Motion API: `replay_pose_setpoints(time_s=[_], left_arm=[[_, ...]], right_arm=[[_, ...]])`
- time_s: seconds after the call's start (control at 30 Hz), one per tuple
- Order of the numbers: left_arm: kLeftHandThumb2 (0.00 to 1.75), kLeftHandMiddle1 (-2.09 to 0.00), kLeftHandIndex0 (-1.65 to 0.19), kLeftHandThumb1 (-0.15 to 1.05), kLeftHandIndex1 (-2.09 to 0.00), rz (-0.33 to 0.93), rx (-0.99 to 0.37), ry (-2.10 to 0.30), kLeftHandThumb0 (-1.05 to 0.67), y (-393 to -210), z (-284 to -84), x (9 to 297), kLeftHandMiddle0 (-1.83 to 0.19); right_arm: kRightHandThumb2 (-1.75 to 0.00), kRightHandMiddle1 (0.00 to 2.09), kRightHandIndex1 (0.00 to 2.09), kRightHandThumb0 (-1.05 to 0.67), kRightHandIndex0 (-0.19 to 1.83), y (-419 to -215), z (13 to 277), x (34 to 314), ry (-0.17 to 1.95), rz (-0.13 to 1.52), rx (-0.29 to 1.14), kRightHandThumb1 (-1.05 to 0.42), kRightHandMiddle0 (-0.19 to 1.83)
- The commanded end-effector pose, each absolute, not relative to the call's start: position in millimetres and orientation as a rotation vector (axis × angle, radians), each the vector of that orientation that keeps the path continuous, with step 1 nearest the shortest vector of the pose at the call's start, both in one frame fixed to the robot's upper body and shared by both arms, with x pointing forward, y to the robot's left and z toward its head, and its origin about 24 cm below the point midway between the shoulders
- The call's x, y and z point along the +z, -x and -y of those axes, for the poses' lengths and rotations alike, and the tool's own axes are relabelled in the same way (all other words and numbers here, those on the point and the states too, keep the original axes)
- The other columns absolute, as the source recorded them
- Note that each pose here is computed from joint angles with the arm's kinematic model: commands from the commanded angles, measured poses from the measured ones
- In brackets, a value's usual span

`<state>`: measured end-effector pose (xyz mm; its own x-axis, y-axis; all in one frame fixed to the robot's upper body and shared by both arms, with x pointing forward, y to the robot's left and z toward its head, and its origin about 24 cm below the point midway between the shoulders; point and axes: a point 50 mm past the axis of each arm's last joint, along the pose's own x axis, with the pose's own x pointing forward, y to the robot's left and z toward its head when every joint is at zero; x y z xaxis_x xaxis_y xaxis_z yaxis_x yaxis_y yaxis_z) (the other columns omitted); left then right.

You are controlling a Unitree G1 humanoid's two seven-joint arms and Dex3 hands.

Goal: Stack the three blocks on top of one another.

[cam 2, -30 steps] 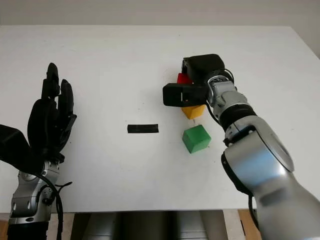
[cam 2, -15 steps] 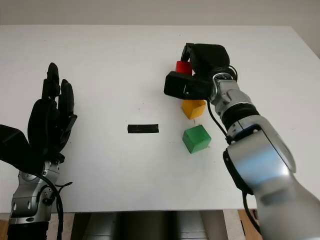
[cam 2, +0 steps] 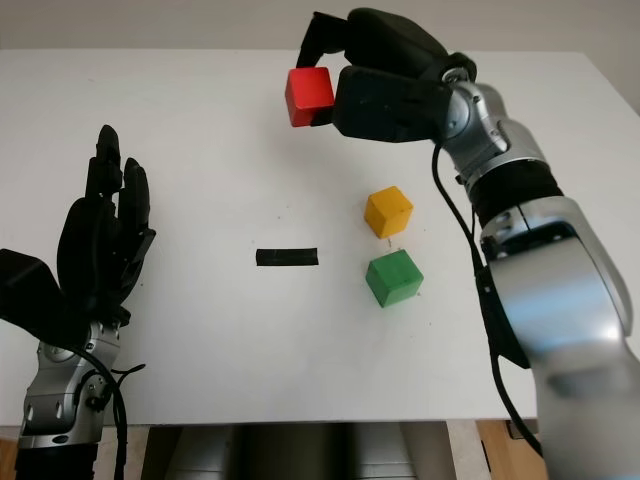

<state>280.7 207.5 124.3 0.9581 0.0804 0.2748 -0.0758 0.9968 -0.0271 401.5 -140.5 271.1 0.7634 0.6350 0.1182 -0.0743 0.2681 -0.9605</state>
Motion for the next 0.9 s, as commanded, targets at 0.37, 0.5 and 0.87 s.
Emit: replay_pose_setpoints(time_s=[0.37,0.5,0.87], left_arm=[[0.48,-0.05,0.14,1.05,-0.06,0.298,0.077,0.016,-0.69,-283.8,-201.9,128.5,0.19],[0.48,-0.05,0.14,1.05,-0.06,0.299,0.079,0.021,-0.7,-283.3,-201.8,128.1,0.19],[0.49,-0.05,0.15,1.05,-0.05,0.291,0.092,0.031,-0.68,-282.7,-201.2,126.4,0.19]], right_arm=[[-0.05,1.36,0.27,-0.34,0.32,-383.0,124.0,245.4,1.263,0.526,0.841,-0.92,0.43],[-0.06,1.37,0.24,-0.37,0.31,-381.3,117.3,235.0,1.28,0.492,0.91,-0.93,0.42],[-0.06,1.5,0.23,-0.42,0.34,-379.6,97.9,201.0,1.332,0.455,1.021,-0.93,0.43]])
